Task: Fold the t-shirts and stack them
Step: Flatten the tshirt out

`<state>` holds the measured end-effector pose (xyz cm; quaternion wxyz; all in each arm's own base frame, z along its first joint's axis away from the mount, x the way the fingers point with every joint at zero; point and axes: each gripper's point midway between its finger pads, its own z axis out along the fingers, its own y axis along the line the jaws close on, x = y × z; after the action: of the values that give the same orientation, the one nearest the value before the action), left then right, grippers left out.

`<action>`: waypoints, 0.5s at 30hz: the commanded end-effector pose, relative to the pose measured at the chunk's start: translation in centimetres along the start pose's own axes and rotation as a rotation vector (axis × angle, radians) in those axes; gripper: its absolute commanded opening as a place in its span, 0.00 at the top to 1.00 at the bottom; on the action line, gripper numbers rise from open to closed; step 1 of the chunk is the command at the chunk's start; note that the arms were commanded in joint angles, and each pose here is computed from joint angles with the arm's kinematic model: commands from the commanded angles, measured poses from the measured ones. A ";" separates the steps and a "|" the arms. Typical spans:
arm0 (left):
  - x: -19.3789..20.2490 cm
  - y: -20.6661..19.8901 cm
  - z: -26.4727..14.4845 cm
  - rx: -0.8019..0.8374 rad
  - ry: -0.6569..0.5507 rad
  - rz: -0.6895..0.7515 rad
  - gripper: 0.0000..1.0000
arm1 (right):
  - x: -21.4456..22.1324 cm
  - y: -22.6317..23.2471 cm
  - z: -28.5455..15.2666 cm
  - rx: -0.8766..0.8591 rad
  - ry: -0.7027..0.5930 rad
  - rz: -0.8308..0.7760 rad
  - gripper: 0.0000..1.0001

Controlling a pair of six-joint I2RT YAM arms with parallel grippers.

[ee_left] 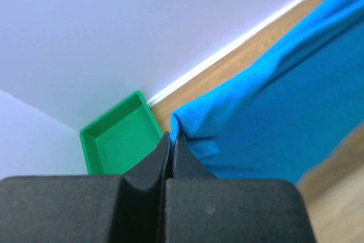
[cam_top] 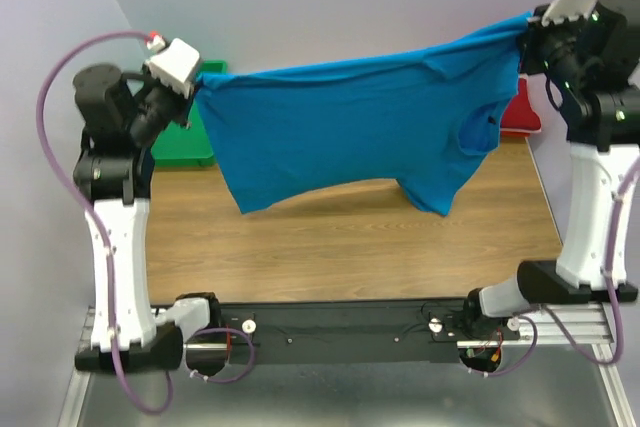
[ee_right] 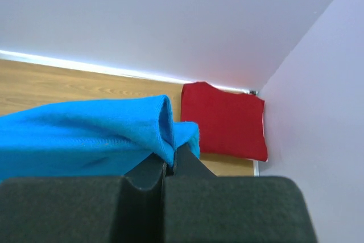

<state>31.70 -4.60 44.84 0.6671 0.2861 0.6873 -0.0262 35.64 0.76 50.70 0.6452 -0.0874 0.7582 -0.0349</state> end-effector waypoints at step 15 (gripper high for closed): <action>-8.8 13.8 16.9 -0.140 -0.281 -0.080 1.00 | -11.7 -4.4 13.2 0.160 -0.475 0.084 0.99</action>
<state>54.73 -4.28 48.38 0.7030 0.2444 0.6638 -0.0738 54.44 0.66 46.83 0.6671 -0.0536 0.7421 -0.0365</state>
